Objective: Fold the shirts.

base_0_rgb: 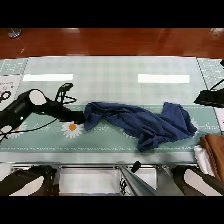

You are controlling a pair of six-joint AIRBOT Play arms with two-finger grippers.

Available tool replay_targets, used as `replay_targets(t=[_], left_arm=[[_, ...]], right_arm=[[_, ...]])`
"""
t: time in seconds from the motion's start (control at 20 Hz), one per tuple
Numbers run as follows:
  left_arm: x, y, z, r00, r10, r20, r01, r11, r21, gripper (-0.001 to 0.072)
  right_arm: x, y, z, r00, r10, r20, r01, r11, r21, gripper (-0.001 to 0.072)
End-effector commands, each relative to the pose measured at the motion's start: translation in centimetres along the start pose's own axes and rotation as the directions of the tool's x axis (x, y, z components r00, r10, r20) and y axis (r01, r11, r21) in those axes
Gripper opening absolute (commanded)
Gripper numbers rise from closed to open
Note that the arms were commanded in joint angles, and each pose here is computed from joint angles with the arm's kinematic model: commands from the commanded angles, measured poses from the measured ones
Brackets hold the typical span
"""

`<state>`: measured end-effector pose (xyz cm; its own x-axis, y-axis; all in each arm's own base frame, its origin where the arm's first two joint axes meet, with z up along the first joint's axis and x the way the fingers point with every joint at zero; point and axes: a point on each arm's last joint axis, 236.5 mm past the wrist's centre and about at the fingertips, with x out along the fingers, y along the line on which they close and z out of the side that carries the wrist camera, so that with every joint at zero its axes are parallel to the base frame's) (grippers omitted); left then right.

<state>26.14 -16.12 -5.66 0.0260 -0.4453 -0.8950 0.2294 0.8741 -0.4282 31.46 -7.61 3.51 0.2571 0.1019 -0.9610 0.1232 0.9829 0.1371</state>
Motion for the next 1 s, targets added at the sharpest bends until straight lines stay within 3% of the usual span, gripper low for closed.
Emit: replay_targets(t=[0.0, 0.25, 0.4, 0.45, 0.5, 0.7, 0.8, 0.95], left_arm=[[1.8, -0.5, -0.5, 0.998, -0.063, 0.006, 0.063, 0.997, -0.031, 0.0698], [4.1, -0.2, 0.1, 0.995, -0.097, -0.005, 0.097, 0.992, -0.081, 0.0686], [5.9, -2.0, 0.7, 0.983, -0.182, 0.001, 0.182, 0.981, -0.073, 0.0303], [6.4, -2.5, 0.5, 0.979, -0.204, -0.009, 0.203, 0.977, -0.070, 0.0117], [6.7, -3.0, 0.2, 0.975, -0.219, -0.022, 0.217, 0.974, -0.065, 0.0016], [5.6, -3.5, 0.5, 0.974, -0.227, -0.003, 0.227, 0.974, -0.024, 0.0015], [4.4, -3.5, 1.1, 0.973, -0.229, 0.033, 0.230, 0.973, -0.016, 0.0016], [2.9, -3.1, 1.8, 0.970, -0.232, 0.072, 0.234, 0.972, -0.023, 0.0016]], right_arm=[[0.1, -0.4, 0.8, 0.999, -0.005, 0.036, 0.005, 1.000, 0.006, 0.0479], [0.1, -0.3, 0.4, 1.000, 0.001, 0.020, -0.001, 1.000, 0.007, 0.0479], [0.1, -0.2, 0.3, 1.000, 0.003, 0.014, -0.003, 1.000, 0.012, 0.0478], [0.1, -0.2, 0.2, 1.000, 0.003, 0.012, -0.004, 1.000, 0.017, 0.0477], [0.1, -0.3, 0.0, 1.000, 0.000, 0.005, 0.000, 1.000, 0.015, 0.0476], [0.3, -3.2, -2.8, 0.991, -0.093, -0.101, 0.095, 0.995, 0.016, 0.0457], [1.3, -3.9, -4.5, 0.992, -0.021, -0.124, 0.036, 0.992, 0.120, 0.0458], [3.0, -4.1, -5.3, 0.993, 0.102, -0.066, -0.085, 0.972, 0.221, 0.0523]])
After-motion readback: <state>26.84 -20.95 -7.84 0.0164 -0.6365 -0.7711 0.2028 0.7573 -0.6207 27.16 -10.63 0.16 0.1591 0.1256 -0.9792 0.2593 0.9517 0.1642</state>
